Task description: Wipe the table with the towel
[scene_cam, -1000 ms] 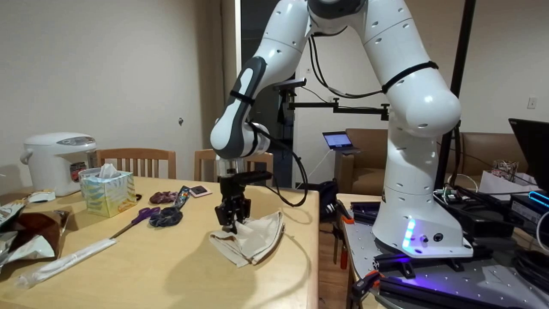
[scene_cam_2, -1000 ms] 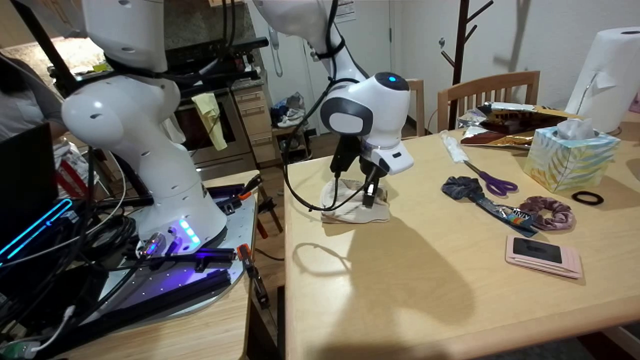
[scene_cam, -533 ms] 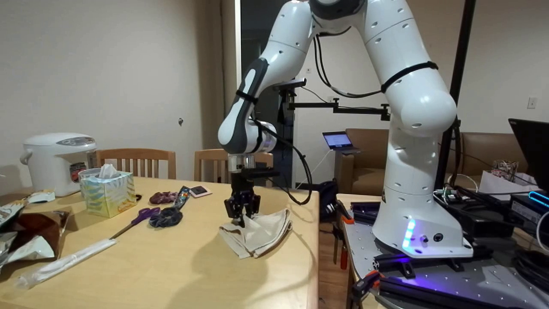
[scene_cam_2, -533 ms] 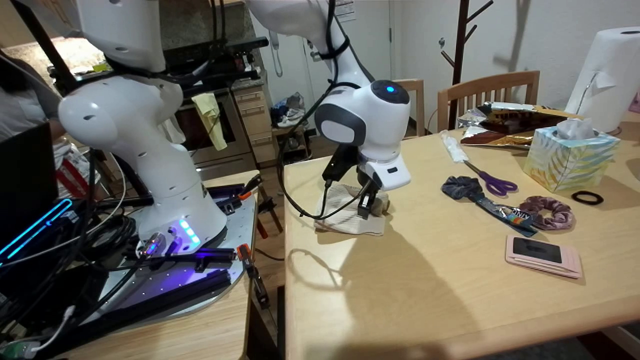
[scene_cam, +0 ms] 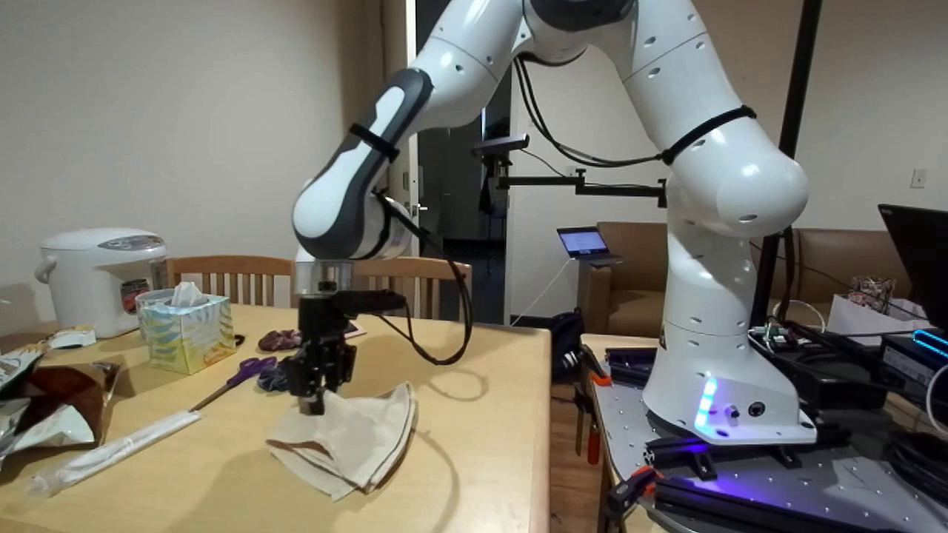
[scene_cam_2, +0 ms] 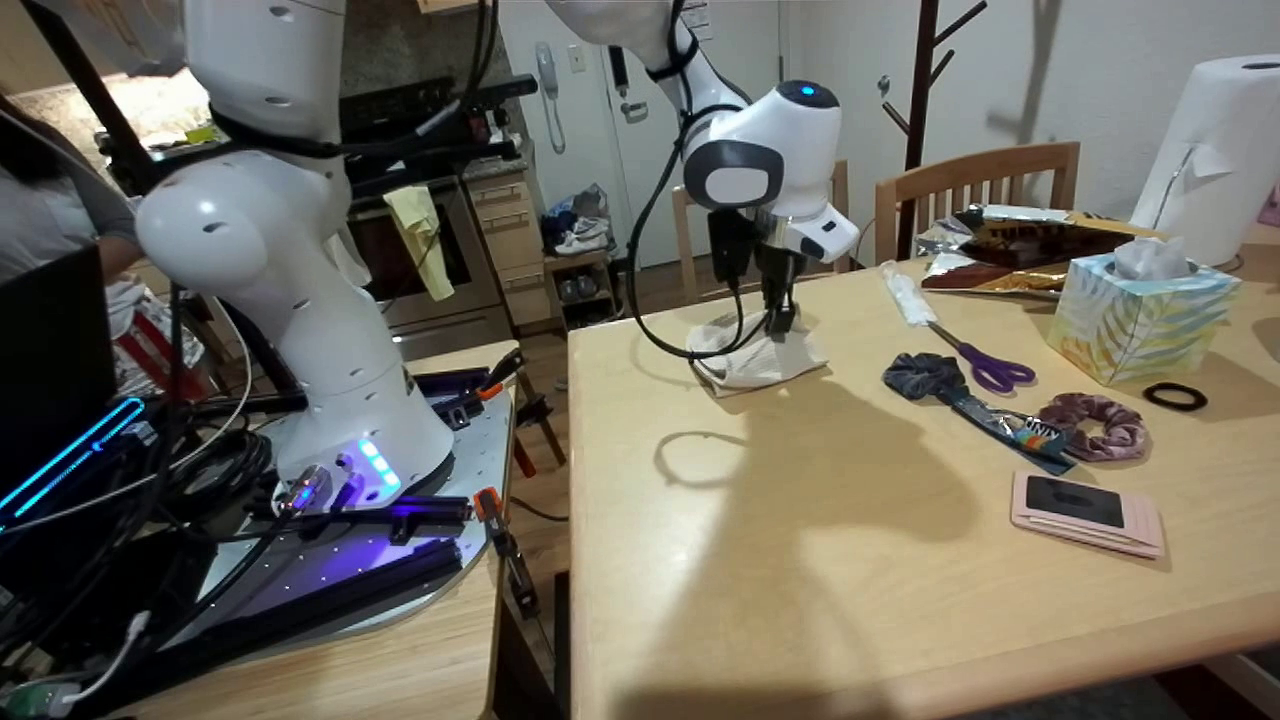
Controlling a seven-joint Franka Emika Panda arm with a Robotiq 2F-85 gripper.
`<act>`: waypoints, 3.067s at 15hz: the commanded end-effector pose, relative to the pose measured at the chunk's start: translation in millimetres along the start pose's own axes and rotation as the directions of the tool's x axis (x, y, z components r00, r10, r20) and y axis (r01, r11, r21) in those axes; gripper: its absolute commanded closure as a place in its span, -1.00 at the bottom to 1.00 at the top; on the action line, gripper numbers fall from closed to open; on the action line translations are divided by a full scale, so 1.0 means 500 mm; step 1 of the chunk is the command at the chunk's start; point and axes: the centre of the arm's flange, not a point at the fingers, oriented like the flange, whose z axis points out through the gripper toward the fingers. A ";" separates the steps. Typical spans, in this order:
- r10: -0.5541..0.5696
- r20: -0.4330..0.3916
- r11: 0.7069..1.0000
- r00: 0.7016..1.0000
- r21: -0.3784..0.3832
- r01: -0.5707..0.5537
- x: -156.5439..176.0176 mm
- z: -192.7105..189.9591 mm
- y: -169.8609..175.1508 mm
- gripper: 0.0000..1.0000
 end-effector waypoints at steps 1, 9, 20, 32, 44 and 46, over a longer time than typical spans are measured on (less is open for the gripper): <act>-0.062 0.062 0.998 0.996 -0.001 0.062 0.101 0.033 -0.056 0.91; 0.000 0.117 1.000 0.993 0.027 -0.004 0.144 0.125 0.064 0.91; 0.259 0.066 0.959 0.964 0.101 -0.265 0.016 0.077 0.195 0.91; 0.422 0.082 0.906 0.903 -0.055 -0.419 -0.136 -0.018 0.207 0.91; 0.513 0.136 0.858 0.848 -0.064 -0.509 -0.196 0.027 0.290 0.91; 0.507 0.136 0.862 0.851 -0.075 -0.502 -0.192 0.020 0.282 0.91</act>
